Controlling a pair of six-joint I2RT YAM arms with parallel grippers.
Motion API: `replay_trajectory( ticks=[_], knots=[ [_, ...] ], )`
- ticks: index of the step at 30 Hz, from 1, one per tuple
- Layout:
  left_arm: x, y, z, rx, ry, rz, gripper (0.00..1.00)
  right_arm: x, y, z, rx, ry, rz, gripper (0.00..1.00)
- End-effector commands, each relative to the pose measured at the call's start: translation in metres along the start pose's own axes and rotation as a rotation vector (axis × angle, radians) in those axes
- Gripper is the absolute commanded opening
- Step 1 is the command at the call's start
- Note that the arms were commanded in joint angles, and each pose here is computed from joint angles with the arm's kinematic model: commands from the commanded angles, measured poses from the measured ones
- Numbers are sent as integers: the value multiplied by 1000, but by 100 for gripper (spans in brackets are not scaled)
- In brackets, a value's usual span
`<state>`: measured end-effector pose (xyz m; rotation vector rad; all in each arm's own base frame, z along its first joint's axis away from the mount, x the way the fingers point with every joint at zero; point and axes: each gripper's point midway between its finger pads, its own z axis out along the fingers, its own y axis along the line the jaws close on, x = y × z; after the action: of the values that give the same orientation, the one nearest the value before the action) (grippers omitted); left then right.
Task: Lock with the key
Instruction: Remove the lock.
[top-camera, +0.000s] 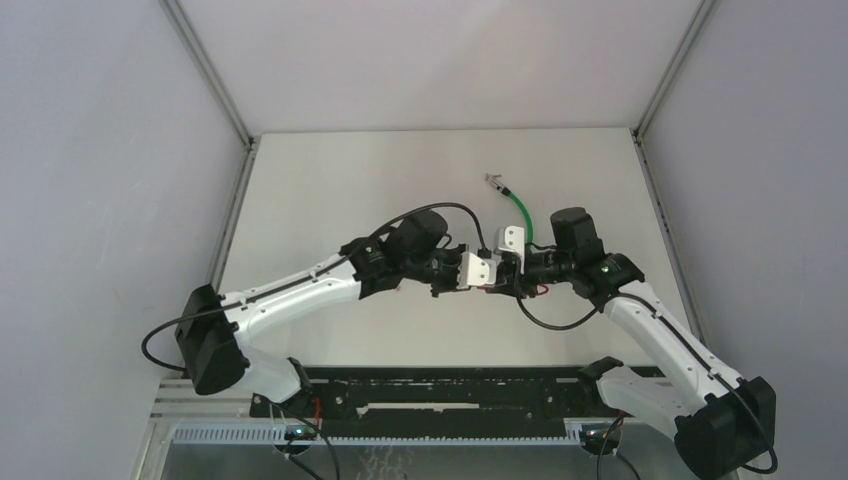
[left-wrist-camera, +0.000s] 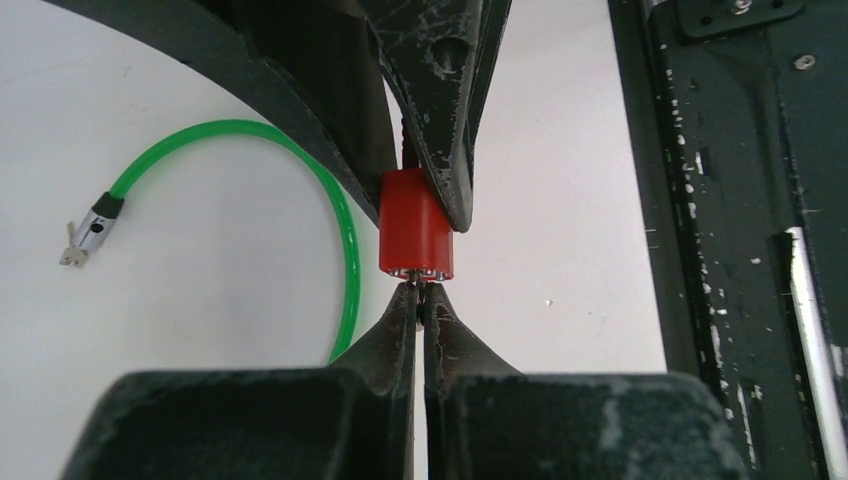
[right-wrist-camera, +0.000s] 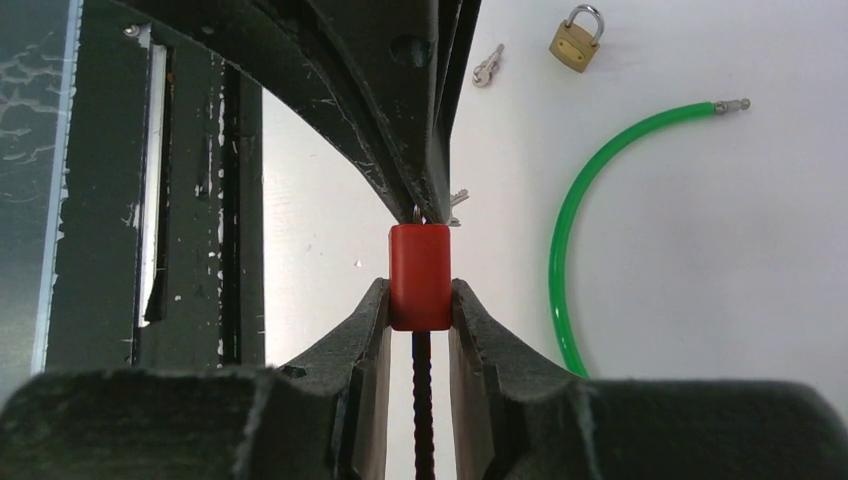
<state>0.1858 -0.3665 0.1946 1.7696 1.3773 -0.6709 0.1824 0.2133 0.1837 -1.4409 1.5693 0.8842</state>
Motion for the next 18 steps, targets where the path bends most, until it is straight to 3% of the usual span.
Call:
replay_trajectory(
  ticks=[1, 12, 18],
  knots=[
    [10, 19, -8, -140, 27, 23, 0, -10, -8, -6, 37, -21, -7, 0],
    [22, 43, -19, -306, 52, 56, 0, -7, -4, -8, -4, -34, 53, 0],
    [25, 43, -21, -287, 29, 36, 0, 2, -6, -11, 16, 9, 10, 0]
  ],
)
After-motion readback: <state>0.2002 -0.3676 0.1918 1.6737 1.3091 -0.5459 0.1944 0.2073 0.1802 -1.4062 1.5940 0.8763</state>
